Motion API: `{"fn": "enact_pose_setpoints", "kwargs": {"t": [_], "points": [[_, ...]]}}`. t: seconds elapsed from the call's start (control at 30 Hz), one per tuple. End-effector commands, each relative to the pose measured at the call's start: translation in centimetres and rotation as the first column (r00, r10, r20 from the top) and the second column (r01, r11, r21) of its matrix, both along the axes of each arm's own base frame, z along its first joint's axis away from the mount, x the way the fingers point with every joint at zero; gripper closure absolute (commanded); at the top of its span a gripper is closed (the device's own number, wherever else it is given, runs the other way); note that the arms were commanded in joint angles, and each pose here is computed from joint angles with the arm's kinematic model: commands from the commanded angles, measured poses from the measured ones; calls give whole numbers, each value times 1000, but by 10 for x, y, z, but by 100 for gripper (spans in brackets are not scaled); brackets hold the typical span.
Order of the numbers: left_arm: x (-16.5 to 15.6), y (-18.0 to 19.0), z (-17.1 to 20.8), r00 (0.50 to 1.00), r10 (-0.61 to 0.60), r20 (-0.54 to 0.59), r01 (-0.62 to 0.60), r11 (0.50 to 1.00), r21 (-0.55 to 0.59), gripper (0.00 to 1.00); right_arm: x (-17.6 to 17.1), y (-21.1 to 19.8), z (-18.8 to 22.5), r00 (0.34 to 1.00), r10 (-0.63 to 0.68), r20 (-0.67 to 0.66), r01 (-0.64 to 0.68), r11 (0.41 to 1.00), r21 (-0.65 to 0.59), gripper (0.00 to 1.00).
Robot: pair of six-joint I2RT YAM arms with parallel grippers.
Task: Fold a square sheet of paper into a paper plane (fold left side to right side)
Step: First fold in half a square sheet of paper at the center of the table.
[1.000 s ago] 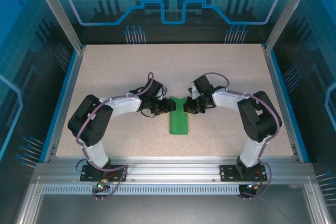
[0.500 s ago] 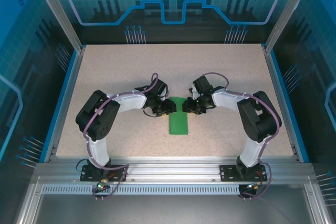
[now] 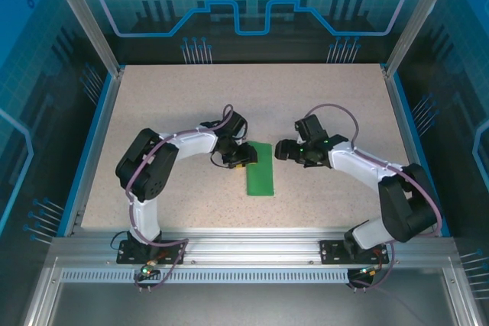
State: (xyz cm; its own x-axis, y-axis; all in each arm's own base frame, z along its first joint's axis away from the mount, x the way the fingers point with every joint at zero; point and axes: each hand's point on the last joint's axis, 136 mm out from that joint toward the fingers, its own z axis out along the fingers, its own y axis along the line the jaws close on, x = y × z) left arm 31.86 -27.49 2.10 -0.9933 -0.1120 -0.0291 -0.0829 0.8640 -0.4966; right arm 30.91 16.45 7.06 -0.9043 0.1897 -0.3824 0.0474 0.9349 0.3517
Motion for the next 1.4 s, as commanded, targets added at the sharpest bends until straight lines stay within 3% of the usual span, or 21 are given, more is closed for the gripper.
{"fn": "enact_pose_setpoints", "kwargs": {"t": [0.0,0.2,1.17,1.3,1.37], "points": [[-15,2,-26,997,-49,-54,54,995,79,53,3,-16,6,996,-76,49,76,997,-3,13],[-16,1,-28,996,-63,-56,69,992,105,53,2,-22,16,990,-112,83,107,993,56,6],[-18,-1,-31,995,-77,-69,86,988,131,52,-1,-17,10,994,-93,52,87,990,109,5],[-18,-1,-31,995,-78,-67,86,988,131,52,-2,-6,9,998,-44,37,38,988,149,7],[-19,-1,-31,994,-78,-70,87,987,134,52,-3,8,8,1000,19,17,-22,981,193,19]]}}
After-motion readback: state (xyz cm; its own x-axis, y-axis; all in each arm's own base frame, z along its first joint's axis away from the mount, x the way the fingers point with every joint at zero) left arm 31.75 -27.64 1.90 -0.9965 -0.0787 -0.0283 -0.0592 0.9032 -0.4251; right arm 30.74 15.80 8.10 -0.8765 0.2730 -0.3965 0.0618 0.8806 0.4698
